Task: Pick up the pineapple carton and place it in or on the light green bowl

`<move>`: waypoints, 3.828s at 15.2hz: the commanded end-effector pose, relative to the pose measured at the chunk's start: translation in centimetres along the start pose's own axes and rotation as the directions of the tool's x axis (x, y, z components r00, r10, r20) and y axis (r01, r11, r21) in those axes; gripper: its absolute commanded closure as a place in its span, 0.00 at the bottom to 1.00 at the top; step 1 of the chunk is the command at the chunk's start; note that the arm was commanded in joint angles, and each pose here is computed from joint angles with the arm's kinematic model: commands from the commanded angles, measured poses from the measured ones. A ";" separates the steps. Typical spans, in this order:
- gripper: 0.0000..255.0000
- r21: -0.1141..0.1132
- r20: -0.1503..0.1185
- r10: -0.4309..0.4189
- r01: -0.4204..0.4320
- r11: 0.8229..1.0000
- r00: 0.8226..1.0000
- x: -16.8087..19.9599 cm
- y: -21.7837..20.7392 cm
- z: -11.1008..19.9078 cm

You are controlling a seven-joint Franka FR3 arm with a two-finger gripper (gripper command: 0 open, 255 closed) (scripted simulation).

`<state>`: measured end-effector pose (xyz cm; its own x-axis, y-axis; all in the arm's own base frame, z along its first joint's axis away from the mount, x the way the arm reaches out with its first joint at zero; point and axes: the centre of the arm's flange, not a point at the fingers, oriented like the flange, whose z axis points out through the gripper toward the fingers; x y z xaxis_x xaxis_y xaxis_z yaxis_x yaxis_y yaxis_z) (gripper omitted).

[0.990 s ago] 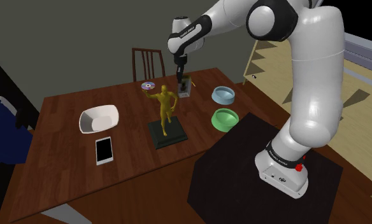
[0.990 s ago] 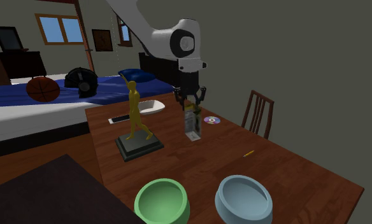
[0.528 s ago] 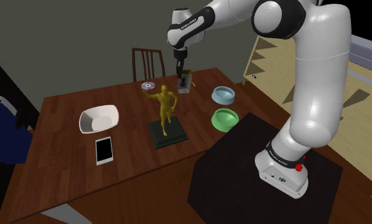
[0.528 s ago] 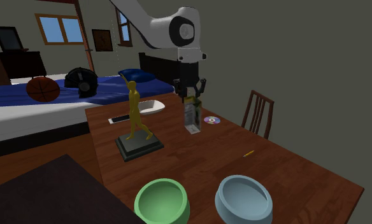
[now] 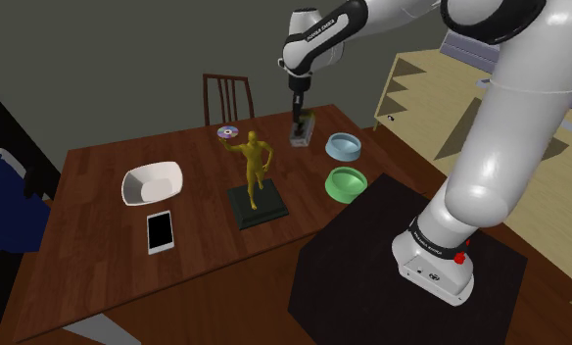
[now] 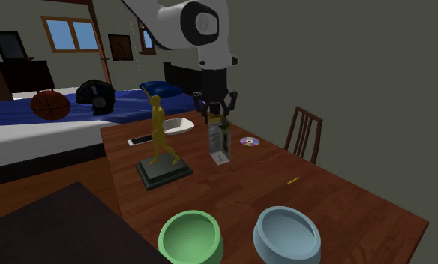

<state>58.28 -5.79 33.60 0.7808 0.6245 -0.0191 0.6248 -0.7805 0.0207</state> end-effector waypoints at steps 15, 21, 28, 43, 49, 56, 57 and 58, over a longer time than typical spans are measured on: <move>1.00 0.000 -0.001 -0.001 0.001 1.000 1.000 -19.5 -8.1 -3.8; 1.00 0.000 -0.001 -0.001 0.001 1.000 1.000 -21.7 -9.0 -2.1; 1.00 0.000 -0.001 -0.001 0.001 1.000 1.000 -21.6 -9.1 1.6; 1.00 0.000 -0.001 -0.001 0.001 1.000 1.000 -21.5 -9.2 9.0; 1.00 0.000 -0.001 -0.001 0.001 1.000 1.000 -21.5 -9.2 9.0; 0.00 0.000 -0.001 -0.001 0.001 1.000 1.000 -21.5 -9.2 9.0; 0.00 0.000 -0.001 -0.001 0.001 1.000 1.000 -21.5 -9.2 7.7; 0.00 0.000 -0.001 -0.001 0.001 1.000 1.000 -21.5 -9.2 6.4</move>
<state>35.89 -12.33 26.41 0.7804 0.6251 -0.0167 0.6253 -0.7801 0.0218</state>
